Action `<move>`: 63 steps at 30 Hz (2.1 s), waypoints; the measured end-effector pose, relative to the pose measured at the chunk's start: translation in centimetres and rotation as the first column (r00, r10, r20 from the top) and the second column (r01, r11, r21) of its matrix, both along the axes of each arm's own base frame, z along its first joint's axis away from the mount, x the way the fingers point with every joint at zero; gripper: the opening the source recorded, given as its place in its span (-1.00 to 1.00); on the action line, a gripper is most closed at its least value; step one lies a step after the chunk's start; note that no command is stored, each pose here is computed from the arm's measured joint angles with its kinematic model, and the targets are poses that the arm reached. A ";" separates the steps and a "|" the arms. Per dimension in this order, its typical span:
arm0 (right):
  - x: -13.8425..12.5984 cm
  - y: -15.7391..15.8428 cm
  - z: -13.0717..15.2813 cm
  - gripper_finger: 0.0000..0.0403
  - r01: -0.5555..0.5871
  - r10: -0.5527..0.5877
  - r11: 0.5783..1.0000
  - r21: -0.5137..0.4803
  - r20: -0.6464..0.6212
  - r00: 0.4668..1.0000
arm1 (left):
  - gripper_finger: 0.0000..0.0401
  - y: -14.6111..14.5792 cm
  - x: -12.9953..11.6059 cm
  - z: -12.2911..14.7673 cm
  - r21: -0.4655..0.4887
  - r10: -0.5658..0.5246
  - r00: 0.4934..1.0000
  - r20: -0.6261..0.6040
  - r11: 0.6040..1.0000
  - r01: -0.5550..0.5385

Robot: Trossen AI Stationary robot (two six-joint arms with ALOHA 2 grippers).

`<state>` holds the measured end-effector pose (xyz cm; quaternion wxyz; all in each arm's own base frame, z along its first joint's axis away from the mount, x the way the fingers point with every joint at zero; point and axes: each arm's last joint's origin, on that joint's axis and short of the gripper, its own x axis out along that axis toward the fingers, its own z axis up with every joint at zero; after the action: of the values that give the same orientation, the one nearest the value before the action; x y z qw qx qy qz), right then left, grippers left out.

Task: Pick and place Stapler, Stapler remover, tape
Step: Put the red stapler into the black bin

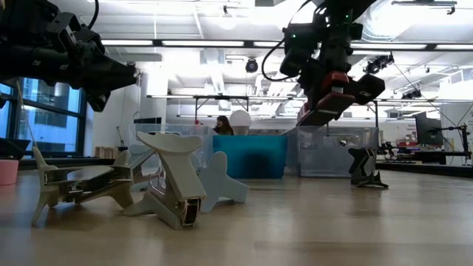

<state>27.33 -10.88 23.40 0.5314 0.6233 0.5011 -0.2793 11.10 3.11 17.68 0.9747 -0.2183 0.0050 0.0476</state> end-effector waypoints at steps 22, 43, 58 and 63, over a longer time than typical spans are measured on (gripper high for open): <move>0.8 -2.7 -3.5 -0.06 0.001 0.001 0.997 0.082 -0.021 1.000 | -0.56 0.0 0.0 0.0 0.000 0.000 1.000 0.000 1.000 0.000; 0.8 -3.9 -4.6 -0.06 0.014 -0.016 0.999 -0.030 -0.076 0.997 | -0.56 0.0 0.0 0.0 0.000 0.000 1.000 0.000 1.000 0.000; 0.8 -3.9 -4.6 -0.06 0.019 -0.025 0.998 -0.061 -0.093 0.995 | -0.56 0.0 0.0 0.0 0.000 0.000 1.000 0.000 1.000 0.000; 0.8 -3.9 -4.6 0.08 0.015 -0.021 0.998 -0.064 -0.093 0.995 | -0.56 0.0 0.0 0.0 0.000 0.000 1.000 0.000 1.000 0.000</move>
<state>28.14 -14.73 18.81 0.5241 0.5971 0.5107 -0.3286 11.10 3.11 17.68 0.9747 -0.2183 0.0050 0.0477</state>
